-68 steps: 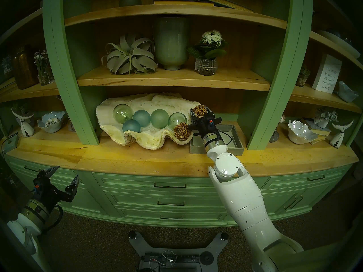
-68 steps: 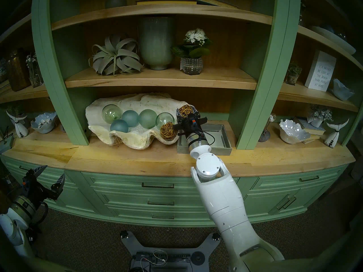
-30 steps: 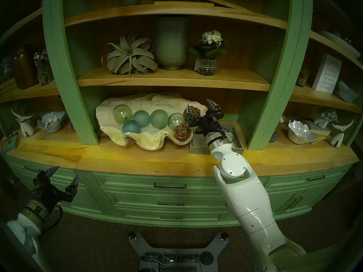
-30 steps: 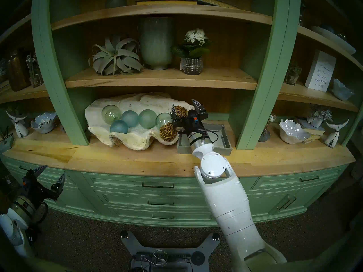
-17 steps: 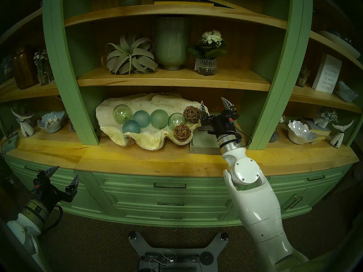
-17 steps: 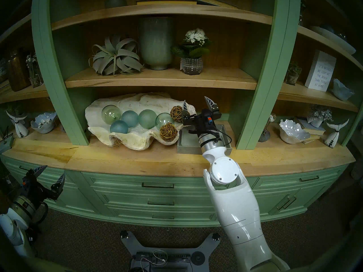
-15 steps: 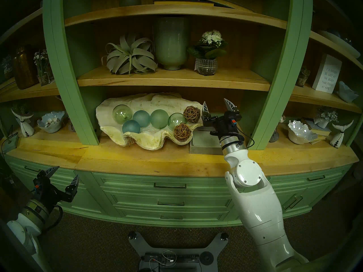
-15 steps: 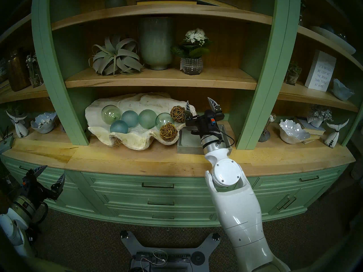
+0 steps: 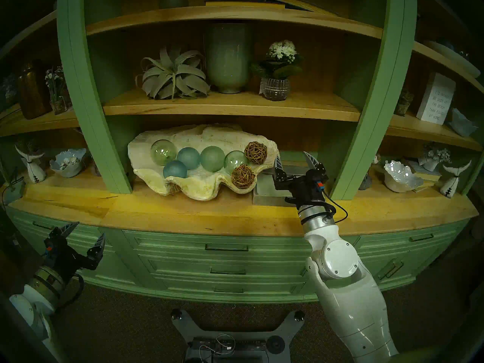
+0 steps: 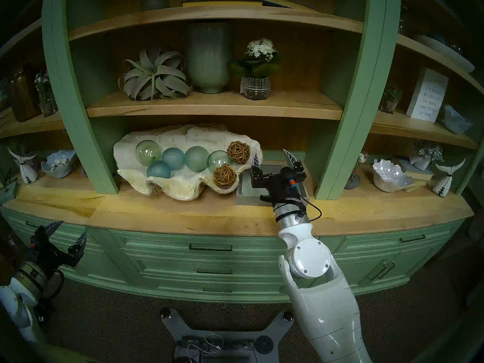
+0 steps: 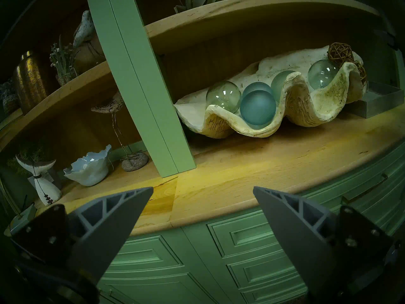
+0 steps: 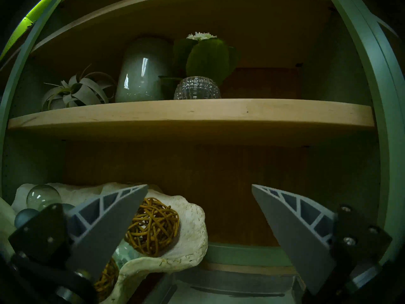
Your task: Put wooden balls into bowl
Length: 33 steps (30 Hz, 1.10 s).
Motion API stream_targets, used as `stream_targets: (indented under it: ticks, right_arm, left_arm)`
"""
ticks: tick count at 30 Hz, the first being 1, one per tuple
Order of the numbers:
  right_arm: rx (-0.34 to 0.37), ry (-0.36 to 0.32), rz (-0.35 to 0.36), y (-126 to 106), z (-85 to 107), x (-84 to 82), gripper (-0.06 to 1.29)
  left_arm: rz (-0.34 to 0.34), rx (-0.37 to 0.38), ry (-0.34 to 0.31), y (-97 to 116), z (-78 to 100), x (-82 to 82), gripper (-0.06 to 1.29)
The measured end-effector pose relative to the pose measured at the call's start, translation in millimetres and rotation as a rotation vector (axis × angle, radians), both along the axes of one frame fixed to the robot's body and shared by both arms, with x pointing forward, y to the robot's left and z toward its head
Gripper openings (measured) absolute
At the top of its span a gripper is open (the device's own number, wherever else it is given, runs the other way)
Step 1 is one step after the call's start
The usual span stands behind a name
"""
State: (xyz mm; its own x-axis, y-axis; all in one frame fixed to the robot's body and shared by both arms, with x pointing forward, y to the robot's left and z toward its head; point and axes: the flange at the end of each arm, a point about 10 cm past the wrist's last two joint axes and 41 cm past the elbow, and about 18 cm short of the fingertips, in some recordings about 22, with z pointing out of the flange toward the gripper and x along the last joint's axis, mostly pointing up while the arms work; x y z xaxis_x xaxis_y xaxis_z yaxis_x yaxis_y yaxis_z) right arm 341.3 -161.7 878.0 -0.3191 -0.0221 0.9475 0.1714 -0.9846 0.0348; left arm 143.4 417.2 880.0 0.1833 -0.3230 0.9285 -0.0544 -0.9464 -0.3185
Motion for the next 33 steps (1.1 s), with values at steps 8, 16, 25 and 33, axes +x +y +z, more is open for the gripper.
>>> stream_targets:
  ticks: [8, 16, 25, 33]
  right_arm:
    - [0.001, 0.068, -0.061, -15.9, -20.4, -27.5, 1.21]
    - [0.003, 0.099, -0.114, -27.9, -26.3, -60.8, 1.21]
    - [-0.011, 0.123, -0.119, -32.0, -25.3, -94.0, 1.21]
    - [-0.023, 0.144, -0.122, -34.3, -28.4, -107.3, 1.21]
  left_arm:
    - [0.0, 0.0, 0.0, 0.1, -0.1, 0.0, 1.23]
    - [0.0, 0.0, 0.0, 0.0, 0.0, 0.0, 1.24]
    - [0.0, 0.001, -0.001, -0.1, 0.3, 0.0, 1.23]
    - [0.0, 0.001, -0.001, -0.2, 0.4, 0.0, 1.23]
